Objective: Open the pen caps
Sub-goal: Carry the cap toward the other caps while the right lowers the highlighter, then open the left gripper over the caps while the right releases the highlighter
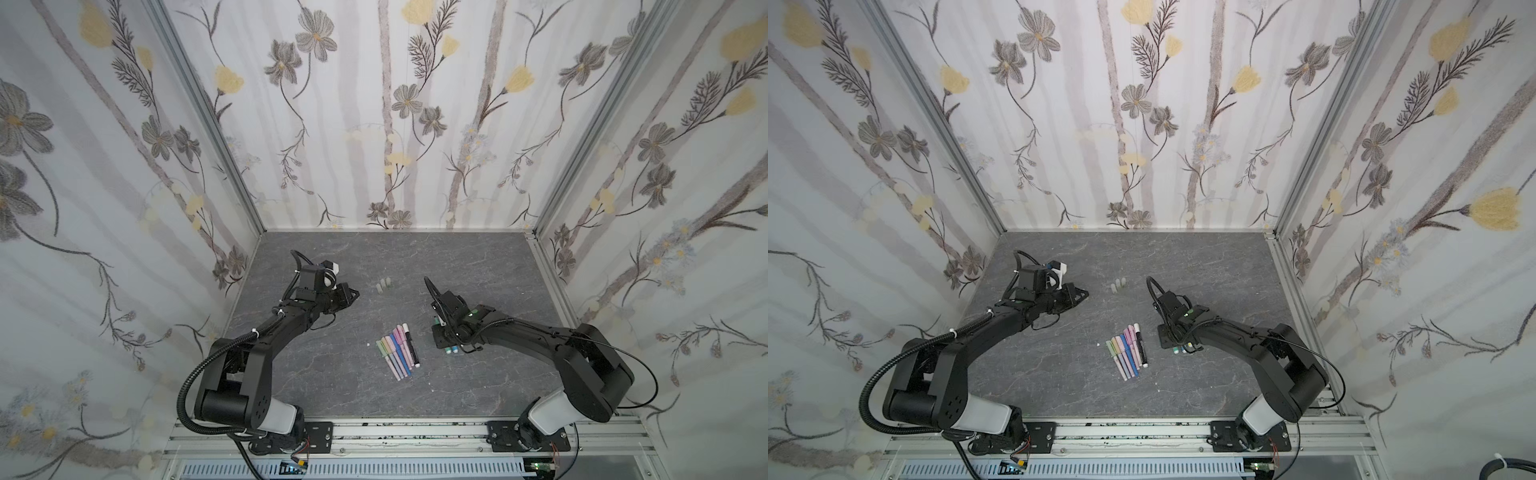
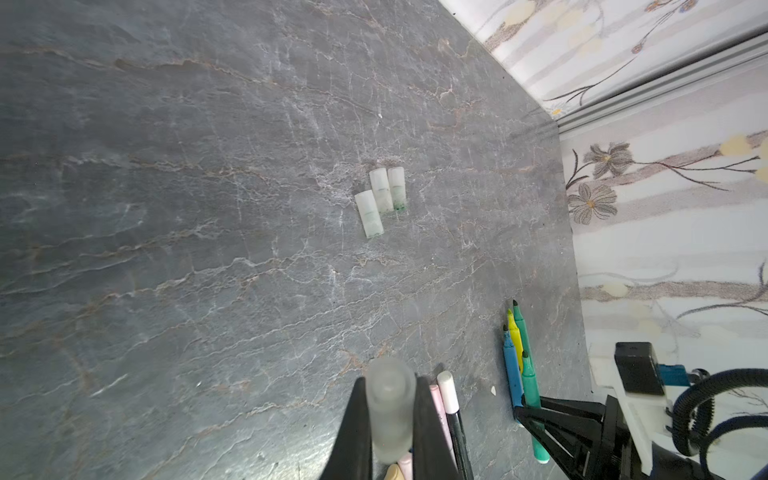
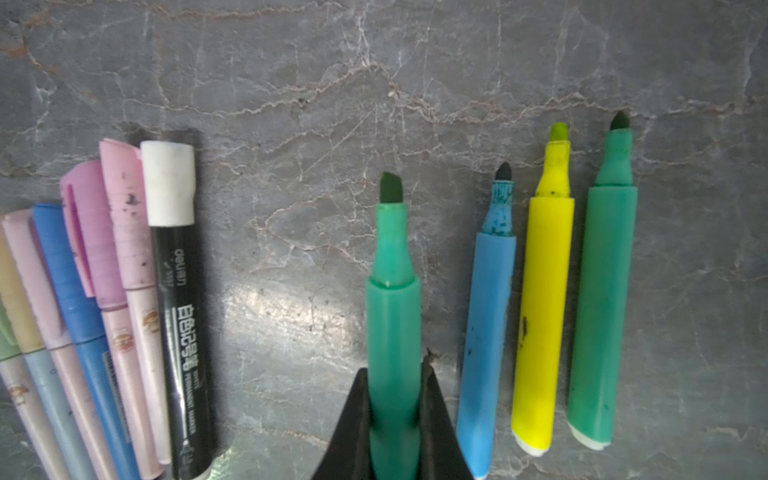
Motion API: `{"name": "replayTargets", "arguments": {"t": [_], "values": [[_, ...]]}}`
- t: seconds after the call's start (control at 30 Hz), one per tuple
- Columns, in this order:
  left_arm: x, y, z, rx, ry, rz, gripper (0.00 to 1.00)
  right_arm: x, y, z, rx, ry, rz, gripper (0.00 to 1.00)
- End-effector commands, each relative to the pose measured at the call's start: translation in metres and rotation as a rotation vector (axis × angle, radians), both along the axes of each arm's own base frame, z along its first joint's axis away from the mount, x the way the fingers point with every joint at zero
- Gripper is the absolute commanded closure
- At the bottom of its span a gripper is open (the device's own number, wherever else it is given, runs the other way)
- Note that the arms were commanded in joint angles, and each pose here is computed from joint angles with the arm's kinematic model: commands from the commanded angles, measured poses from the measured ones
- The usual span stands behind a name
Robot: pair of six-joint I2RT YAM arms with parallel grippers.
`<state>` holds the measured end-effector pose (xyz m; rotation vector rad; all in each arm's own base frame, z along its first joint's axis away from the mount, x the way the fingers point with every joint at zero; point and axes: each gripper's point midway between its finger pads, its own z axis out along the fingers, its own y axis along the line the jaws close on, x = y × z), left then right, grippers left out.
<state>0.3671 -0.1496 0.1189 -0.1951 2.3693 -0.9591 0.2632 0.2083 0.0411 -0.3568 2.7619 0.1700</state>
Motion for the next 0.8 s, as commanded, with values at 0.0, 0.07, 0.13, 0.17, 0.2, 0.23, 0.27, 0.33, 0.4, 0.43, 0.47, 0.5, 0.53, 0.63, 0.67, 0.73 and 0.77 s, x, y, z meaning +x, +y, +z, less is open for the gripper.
{"name": "replayTargets", "arguments": {"t": [0.0,0.07,0.13,0.17,0.2,0.23,0.27,0.33,0.4,0.43,0.47,0.5,0.53,0.63,0.67,0.73,0.77], "values": [[-0.002,0.011,-0.007,0.038,0.004,0.009,1.00,0.002,-0.007,-0.002,-0.048,-0.002,-0.011,0.99],[-0.002,0.015,-0.011,0.039,0.011,0.015,1.00,0.003,-0.008,-0.001,-0.053,-0.005,-0.019,0.99],[-0.003,0.017,-0.013,0.038,0.015,0.019,1.00,0.004,-0.008,-0.001,-0.056,-0.010,-0.023,0.98],[-0.003,0.018,-0.015,0.038,0.019,0.020,1.00,0.005,-0.009,0.000,-0.057,-0.013,-0.026,0.98],[-0.003,0.019,-0.016,0.039,0.021,0.021,1.00,0.003,-0.009,-0.008,-0.075,0.006,-0.024,0.98],[-0.003,0.018,-0.017,0.040,0.022,0.020,1.00,0.004,-0.010,-0.010,-0.079,0.009,-0.026,0.97],[-0.002,0.019,-0.018,0.041,0.024,0.022,1.00,0.004,-0.009,-0.010,-0.081,0.010,-0.022,0.97],[-0.002,0.019,-0.019,0.040,0.023,0.022,1.00,0.005,-0.008,-0.011,-0.086,0.012,-0.021,0.96],[-0.001,0.019,-0.021,0.036,0.028,0.025,1.00,0.006,-0.008,-0.013,-0.099,0.012,-0.019,0.95],[-0.001,0.019,-0.023,0.032,0.031,0.026,1.00,0.006,-0.009,-0.015,-0.106,0.013,-0.020,0.94],[-0.001,0.018,-0.023,0.029,0.031,0.025,1.00,0.006,-0.010,-0.016,-0.116,0.017,-0.019,0.93],[-0.001,0.018,-0.024,0.025,0.033,0.025,1.00,0.006,-0.010,-0.017,-0.123,0.017,-0.017,0.93],[-0.001,0.017,-0.025,0.023,0.034,0.027,1.00,0.006,-0.011,-0.018,-0.132,0.017,-0.017,0.92],[0.000,0.016,-0.029,0.015,0.044,0.027,1.00,0.007,-0.011,-0.019,-0.138,0.014,-0.017,0.88],[0.000,0.016,-0.031,0.013,0.049,0.026,1.00,0.007,-0.010,-0.019,-0.140,0.012,-0.015,0.87],[0.002,0.015,-0.034,0.011,0.055,0.024,1.00,0.008,-0.010,-0.019,-0.140,0.010,-0.015,0.84],[0.003,0.014,-0.034,0.010,0.055,0.023,1.00,0.008,-0.009,-0.019,-0.142,0.010,-0.014,0.82]]}}
